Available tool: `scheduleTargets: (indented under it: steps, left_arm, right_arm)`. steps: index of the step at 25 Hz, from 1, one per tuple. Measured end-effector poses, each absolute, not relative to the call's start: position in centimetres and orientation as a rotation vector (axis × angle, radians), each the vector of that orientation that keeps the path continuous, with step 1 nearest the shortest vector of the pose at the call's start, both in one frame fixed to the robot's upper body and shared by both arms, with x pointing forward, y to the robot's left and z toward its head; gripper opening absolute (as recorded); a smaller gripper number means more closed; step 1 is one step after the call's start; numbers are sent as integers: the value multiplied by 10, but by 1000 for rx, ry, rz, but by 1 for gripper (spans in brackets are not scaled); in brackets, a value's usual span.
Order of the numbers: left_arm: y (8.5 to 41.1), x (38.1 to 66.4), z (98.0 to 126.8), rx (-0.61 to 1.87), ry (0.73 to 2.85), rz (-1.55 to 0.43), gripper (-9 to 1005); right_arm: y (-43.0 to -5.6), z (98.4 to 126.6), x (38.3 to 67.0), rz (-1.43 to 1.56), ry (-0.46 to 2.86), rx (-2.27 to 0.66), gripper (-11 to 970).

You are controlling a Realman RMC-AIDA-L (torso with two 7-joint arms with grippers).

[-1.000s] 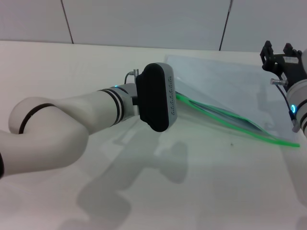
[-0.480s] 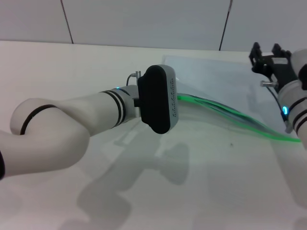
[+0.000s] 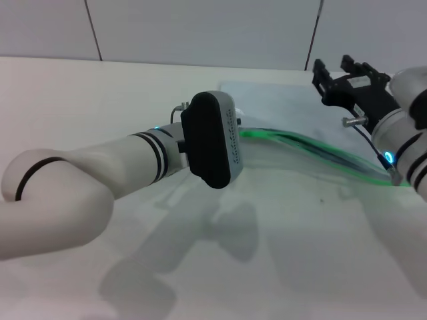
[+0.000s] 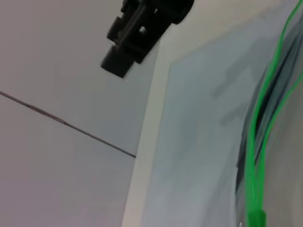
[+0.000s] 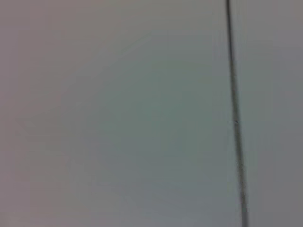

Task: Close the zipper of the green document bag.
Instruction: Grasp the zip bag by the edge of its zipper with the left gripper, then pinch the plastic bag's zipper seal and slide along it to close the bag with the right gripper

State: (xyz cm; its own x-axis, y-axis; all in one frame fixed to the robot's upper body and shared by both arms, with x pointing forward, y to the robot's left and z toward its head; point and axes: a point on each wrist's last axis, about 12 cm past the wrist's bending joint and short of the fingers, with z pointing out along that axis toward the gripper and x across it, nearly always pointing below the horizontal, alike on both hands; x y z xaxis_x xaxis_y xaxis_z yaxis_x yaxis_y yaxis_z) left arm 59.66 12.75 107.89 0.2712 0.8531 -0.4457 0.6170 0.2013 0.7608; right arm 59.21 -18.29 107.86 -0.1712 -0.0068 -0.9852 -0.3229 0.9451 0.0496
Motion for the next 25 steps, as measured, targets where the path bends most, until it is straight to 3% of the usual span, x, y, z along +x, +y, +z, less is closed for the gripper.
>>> scheduleTargets:
  steps: [16,25]
  left_arm:
    - [130,586,1085,1451,1432,258,54]
    - [131,587,1088,1440,1432,258,54]
  right_arm:
    - [-164,1114,562,365,1603,-623,521]
    - [-174,1127,564,400,1604,-498,521]
